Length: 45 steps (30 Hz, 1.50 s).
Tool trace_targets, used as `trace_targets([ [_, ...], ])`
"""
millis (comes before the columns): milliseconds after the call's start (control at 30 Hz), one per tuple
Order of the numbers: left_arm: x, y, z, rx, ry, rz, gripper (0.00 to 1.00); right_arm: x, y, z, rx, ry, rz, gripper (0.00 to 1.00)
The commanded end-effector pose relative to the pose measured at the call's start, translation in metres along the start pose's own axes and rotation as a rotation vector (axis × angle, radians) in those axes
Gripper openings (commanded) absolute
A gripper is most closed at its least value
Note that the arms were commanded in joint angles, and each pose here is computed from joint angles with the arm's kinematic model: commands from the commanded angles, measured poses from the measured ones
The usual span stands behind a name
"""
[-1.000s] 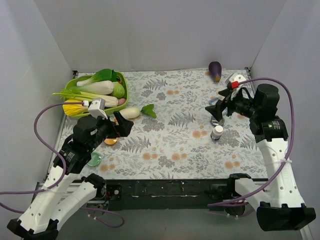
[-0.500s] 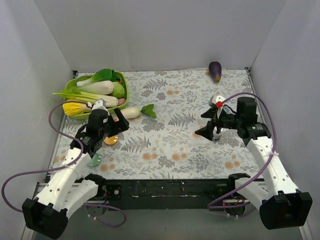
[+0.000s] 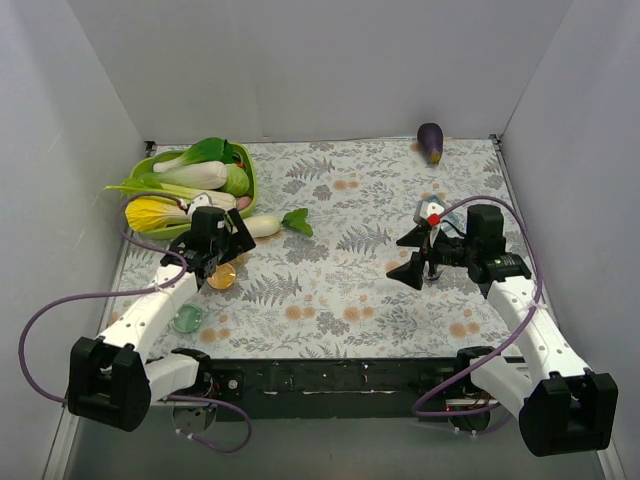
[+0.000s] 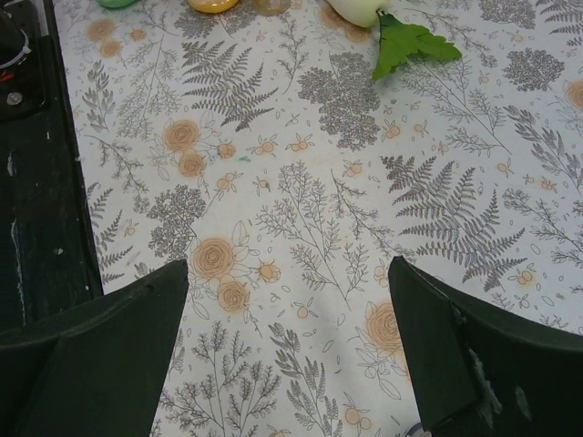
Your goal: Sort the pills into containers
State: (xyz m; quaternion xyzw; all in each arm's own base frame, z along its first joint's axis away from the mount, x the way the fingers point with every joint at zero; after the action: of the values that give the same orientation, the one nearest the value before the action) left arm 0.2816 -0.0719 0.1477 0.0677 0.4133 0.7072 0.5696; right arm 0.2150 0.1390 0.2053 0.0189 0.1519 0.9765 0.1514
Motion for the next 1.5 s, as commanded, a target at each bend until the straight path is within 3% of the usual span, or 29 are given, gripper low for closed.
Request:
trace_targets([
  [0, 0.005, 0.015, 0.016, -0.082, 0.059, 0.031, 0.97, 0.003, -0.005, -0.001, -0.038, 0.028, 0.042, 0.98],
  [300, 0.054, 0.008, -0.016, -0.039, 0.420, 0.185, 0.96, 0.008, -0.007, -0.009, -0.045, 0.028, 0.061, 0.98],
  [700, 0.069, -0.024, -0.037, 0.111, 0.361, 0.381, 0.98, 0.009, -0.007, -0.012, -0.044, 0.039, 0.061, 0.98],
  [1100, 0.069, -0.046, -0.041, 0.174, 0.281, 0.406, 0.98, 0.012, -0.006, -0.013, -0.045, 0.049, 0.067, 0.98],
  [1233, 0.077, -0.048, -0.048, 0.209, 0.266, 0.470, 0.87, 0.012, -0.006, -0.013, -0.045, 0.052, 0.069, 0.98],
  [1267, 0.079, -0.050, -0.051, 0.224, 0.263, 0.486, 0.79, 0.012, -0.005, -0.013, -0.047, 0.052, 0.070, 0.98],
  [1367, 0.080, -0.045, -0.055, 0.244, 0.262, 0.484, 0.73, 0.013, -0.005, -0.012, -0.048, 0.057, 0.074, 0.98],
  [1400, 0.080, -0.043, -0.058, 0.253, 0.266, 0.479, 0.63, 0.013, -0.005, -0.013, -0.047, 0.056, 0.075, 0.98],
  [1467, 0.078, -0.040, -0.061, 0.265, 0.264, 0.452, 0.57, 0.014, -0.005, -0.012, -0.050, 0.060, 0.077, 0.98],
])
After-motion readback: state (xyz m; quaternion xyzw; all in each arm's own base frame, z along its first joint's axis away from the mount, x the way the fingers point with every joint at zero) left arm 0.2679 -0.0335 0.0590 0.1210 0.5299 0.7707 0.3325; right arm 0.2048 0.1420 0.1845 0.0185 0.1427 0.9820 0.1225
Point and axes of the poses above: each gripper's point midway between its finger pads, its own y axis back along the fingers, its own x axis along the line the jaws close on, z = x × y, the point moved 4 cm from there along y, back along the fingers, and after that the axes turned 5 degrees about y, right-handed, at the moved point
